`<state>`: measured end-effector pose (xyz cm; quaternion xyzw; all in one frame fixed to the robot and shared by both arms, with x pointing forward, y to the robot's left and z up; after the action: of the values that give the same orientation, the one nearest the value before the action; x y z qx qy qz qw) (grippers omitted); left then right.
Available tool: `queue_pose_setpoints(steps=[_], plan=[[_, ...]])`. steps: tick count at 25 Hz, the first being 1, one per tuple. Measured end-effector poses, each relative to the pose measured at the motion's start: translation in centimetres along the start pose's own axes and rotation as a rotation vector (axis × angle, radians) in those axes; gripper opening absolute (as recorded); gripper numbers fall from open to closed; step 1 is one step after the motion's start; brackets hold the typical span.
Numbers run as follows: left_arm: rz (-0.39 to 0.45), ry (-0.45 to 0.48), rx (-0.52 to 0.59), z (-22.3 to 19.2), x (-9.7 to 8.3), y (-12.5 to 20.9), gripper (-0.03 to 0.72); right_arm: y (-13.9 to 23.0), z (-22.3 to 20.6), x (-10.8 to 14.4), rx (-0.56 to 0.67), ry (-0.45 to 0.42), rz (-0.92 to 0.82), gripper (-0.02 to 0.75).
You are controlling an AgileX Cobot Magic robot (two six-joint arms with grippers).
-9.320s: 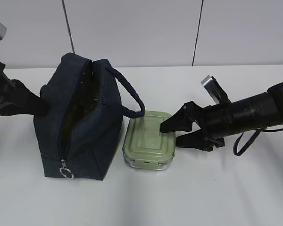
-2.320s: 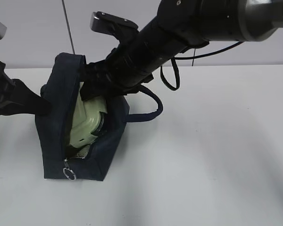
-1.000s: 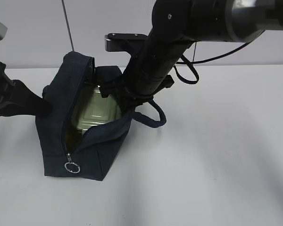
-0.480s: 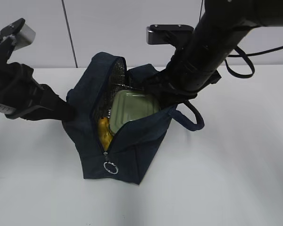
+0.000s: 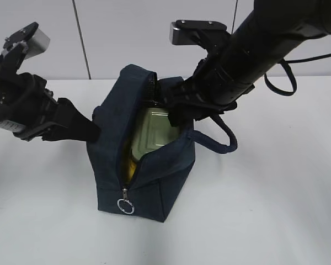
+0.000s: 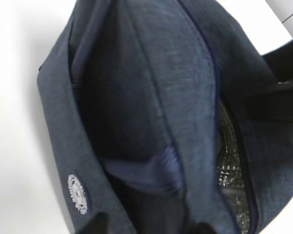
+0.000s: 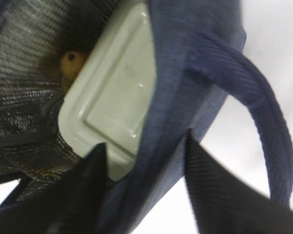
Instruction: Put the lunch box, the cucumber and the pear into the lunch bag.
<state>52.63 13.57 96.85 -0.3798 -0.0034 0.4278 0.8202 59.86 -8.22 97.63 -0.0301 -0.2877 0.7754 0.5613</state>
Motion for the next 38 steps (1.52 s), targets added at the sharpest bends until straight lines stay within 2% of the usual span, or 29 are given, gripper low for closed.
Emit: queue_pose_setpoints(steps=[1,2,4,8,11,16,20,25,29,38], plan=[[-0.007,-0.002,-0.007,0.2,-0.1,-0.1,0.365,-0.4,0.6,0.2,-0.026,-0.003,0.007,0.51],[-0.017,-0.005,-0.019,0.6,-0.3,-0.3,0.407,-0.7,1.1,0.3,-0.047,-0.006,0.011,0.535],[-0.049,-0.02,-0.055,1.5,-0.6,-0.9,0.435,-1.4,2.5,0.7,-0.097,-0.012,0.018,0.545],[-0.109,-0.074,-0.139,3.5,-1.1,-1.5,0.436,-2.0,5.4,1.3,-0.182,-0.023,0.032,0.538],[-0.148,-0.134,-0.195,4.7,-1.1,-0.9,0.436,-0.7,6.9,1.2,-0.22,-0.02,0.034,0.537],[-0.187,-0.212,-0.284,5.7,-1.2,1.7,0.431,4.0,7.1,0.7,-0.315,-0.04,0.049,0.536],[-0.21,-0.235,-0.364,5.9,-1.9,3.6,0.429,8.1,7.1,2.3,-0.422,-0.074,0.141,0.536],[-0.258,-0.227,-0.366,5.1,-2.6,5.6,0.394,13.4,5.0,4.7,-0.415,-0.112,0.261,0.536],[-0.249,-0.248,-0.335,4.5,-2.0,7.0,0.377,15.0,4.5,6.4,-0.441,-0.141,0.344,0.533],[-0.201,-0.217,-0.352,4.4,-2.4,7.0,0.345,16.7,-1.5,6.1,-0.319,-0.074,0.432,0.484]])
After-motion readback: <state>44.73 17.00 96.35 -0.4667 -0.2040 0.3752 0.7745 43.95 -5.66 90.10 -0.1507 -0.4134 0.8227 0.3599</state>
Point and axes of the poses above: a point on each arm's last joint axis where the gripper is mounted, z pointing back along that axis away from the gripper, x along the wrist's bending axis when the last joint is at zero, y = z × x, the point moved 8 cm from there along -z, pointing out along that axis toward the gripper, and after that the axes turned 8 degrees about -z, right-handed, at the moved point
